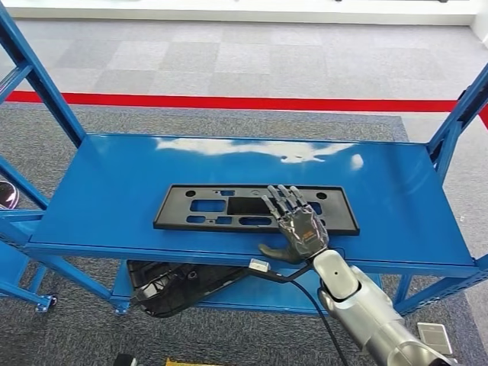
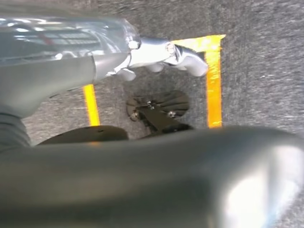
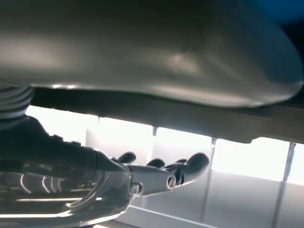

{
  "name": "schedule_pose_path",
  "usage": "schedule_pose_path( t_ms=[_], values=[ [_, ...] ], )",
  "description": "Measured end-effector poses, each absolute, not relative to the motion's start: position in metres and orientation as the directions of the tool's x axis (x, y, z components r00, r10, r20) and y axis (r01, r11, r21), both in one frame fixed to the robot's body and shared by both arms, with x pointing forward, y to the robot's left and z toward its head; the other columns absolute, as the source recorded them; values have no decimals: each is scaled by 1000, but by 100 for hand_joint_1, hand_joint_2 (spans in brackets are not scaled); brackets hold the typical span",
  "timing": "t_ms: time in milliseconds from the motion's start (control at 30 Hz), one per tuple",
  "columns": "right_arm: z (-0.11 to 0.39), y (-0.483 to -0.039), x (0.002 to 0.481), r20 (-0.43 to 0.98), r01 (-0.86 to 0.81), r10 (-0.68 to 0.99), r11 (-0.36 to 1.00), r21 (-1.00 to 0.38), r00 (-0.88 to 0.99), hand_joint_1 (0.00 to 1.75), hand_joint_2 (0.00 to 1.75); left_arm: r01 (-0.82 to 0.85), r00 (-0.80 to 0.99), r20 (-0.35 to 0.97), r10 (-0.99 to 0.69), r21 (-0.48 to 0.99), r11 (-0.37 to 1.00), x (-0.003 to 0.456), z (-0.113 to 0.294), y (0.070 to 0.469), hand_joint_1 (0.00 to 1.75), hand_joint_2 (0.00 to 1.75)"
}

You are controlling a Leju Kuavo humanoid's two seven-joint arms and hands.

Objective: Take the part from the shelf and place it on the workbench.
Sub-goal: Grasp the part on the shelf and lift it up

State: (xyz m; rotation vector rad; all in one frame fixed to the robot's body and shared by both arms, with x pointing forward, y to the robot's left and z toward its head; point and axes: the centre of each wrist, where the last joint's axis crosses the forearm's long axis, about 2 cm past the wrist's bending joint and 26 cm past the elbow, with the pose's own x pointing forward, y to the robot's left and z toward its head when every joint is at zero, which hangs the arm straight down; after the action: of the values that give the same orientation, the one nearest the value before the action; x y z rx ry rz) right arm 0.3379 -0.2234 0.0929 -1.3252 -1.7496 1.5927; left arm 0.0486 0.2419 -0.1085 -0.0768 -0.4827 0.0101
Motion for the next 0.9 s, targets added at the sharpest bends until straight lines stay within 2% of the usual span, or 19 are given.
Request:
schedule_pose_path(
  t_ms=[900],
  values=[
    [97, -230, 341, -314, 382, 841, -141, -913, -441, 0, 0, 31, 876, 481, 11, -80, 996, 48, -109, 242, 0, 0]
  ],
)
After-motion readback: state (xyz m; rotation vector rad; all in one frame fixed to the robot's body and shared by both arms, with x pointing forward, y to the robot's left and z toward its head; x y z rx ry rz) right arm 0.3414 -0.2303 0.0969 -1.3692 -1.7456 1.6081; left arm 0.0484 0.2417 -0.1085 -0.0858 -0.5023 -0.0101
